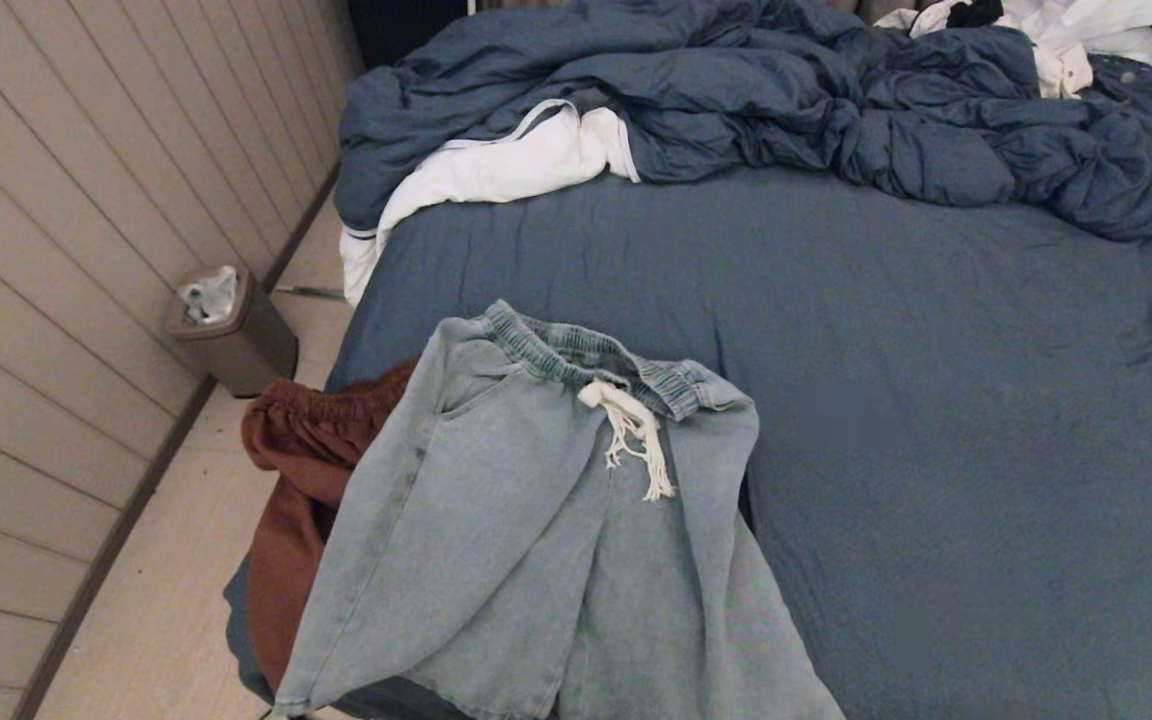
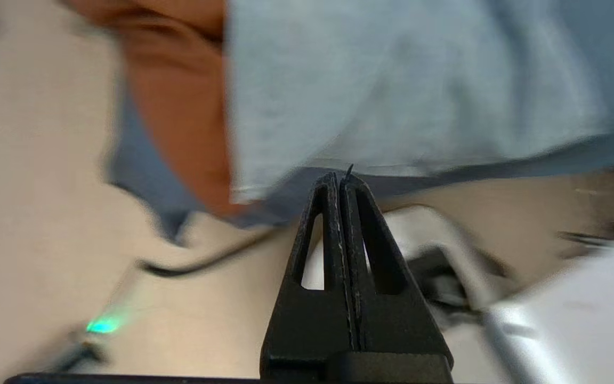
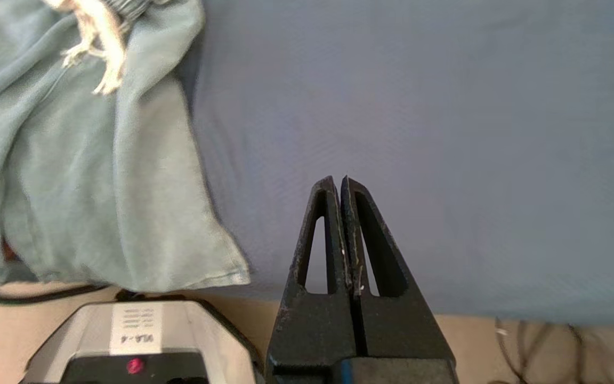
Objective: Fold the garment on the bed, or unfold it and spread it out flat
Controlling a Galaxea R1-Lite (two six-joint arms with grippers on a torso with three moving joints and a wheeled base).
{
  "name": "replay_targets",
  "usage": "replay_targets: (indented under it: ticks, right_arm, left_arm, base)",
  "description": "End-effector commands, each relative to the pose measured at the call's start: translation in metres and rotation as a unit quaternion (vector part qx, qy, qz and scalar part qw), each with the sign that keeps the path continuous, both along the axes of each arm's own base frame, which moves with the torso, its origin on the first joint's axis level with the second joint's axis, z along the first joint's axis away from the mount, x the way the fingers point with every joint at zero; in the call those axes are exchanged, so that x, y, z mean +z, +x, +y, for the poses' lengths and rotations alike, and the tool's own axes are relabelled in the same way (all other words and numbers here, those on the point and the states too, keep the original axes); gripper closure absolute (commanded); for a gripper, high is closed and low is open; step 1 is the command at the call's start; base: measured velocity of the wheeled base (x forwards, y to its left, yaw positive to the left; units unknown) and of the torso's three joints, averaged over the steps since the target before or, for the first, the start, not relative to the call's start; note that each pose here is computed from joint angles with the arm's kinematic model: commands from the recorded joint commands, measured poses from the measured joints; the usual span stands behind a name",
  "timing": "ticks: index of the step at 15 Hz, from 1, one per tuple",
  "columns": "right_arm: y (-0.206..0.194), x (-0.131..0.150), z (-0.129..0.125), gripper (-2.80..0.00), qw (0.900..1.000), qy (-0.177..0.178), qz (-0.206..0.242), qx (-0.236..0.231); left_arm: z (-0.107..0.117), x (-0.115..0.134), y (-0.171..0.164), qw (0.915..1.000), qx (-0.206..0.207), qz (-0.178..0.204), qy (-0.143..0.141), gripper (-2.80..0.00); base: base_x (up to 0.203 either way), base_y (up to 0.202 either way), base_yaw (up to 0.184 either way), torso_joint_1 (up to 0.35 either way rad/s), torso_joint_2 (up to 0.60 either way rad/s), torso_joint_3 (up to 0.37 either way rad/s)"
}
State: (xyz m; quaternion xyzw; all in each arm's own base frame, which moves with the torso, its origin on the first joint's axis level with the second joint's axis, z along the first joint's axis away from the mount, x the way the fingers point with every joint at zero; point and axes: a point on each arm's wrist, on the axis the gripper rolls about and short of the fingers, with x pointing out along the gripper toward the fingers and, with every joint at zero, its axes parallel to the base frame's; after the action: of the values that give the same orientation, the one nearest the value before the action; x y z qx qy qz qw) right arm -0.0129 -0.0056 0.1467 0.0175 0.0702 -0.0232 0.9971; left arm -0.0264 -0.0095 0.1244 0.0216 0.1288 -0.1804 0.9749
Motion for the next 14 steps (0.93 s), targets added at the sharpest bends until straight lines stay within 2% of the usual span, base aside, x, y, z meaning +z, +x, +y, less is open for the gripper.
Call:
replay_targets:
  ticks: [1,2,3,4,5,7,8,9,10,11,12,13,14]
  right_arm:
    - [0.007,-0.018,0.001,0.00,1.000,0.002,0.011,0.011]
    - [0.010,-0.026,0.002,0.00,1.000,0.005,0.002,0.018]
    - [0.013,-0.035,0.003,0.00,1.000,0.006,-0.008,0.023]
    - [0.015,-0.045,0.003,0.00,0.999,0.004,-0.018,0.028]
    - [0.016,-0.047,0.004,0.00,0.999,0.003,-0.031,0.037]
    - [0.016,-0.047,0.004,0.00,0.998,0.000,-0.030,0.047]
    - [0.016,-0.047,0.004,0.00,0.998,-0.005,-0.030,0.048]
    - [0.016,-0.047,0.004,0.00,0.998,-0.016,-0.029,0.050]
    - [0.016,-0.047,0.004,0.00,0.997,-0.047,-0.027,0.059]
    - [0.016,-0.048,0.005,0.00,0.995,-0.066,-0.022,0.076]
    - [0.015,-0.049,0.005,0.00,0.993,-0.073,-0.013,0.095]
    - [0.015,-0.049,0.004,0.00,0.993,-0.077,-0.004,0.094]
    - [0.015,-0.052,0.003,0.00,0.994,-0.084,0.001,0.068]
  left_arm:
    - [0.002,-0.021,-0.007,0.9978,0.031,-0.053,0.027,0.00]
    - [0.004,-0.029,-0.007,0.9913,0.068,-0.102,0.048,0.00]
    - [0.006,-0.036,-0.003,0.9825,0.113,-0.135,0.063,0.00]
    - [0.008,-0.044,0.001,0.9766,0.143,-0.144,0.070,0.00]
    - [0.009,-0.044,0.003,0.9715,0.161,-0.161,0.066,0.00]
    - [0.009,-0.044,0.004,0.9709,0.166,-0.163,0.056,0.00]
    - [0.009,-0.042,0.003,0.9683,0.167,-0.178,0.055,0.00]
    - [0.009,-0.038,0.003,0.9650,0.162,-0.197,0.061,0.00]
    - [0.008,-0.036,0.003,0.9617,0.154,-0.211,0.083,0.00]
    - [0.008,-0.035,0.003,0.9605,0.148,-0.217,0.092,0.00]
    - [0.008,-0.035,0.003,0.9606,0.148,-0.218,0.088,0.00]
    - [0.008,-0.035,0.003,0.9615,0.149,-0.216,0.081,0.00]
    - [0.008,-0.035,0.003,0.9625,0.152,-0.213,0.069,0.00]
  base:
    - [0.000,0.000,0.000,0.000,0.00,0.000]
    - [0.000,0.000,0.000,0.000,0.00,0.000]
    - [0.000,0.000,0.000,0.000,0.00,0.000]
    - [0.000,0.000,0.000,0.000,0.00,0.000]
    - [0.000,0.000,0.000,0.000,0.00,0.000]
    - [0.000,0.000,0.000,0.000,0.00,0.000]
    - [0.000,0.000,0.000,0.000,0.00,0.000]
    - [0.000,0.000,0.000,0.000,0.00,0.000]
    - [0.000,0.000,0.000,0.000,0.00,0.000]
    - [0.000,0.000,0.000,0.000,0.00,0.000]
    - [0.000,0.000,0.000,0.000,0.00,0.000]
    - [0.000,0.000,0.000,0.000,0.00,0.000]
    - [0.000,0.000,0.000,0.000,0.00,0.000]
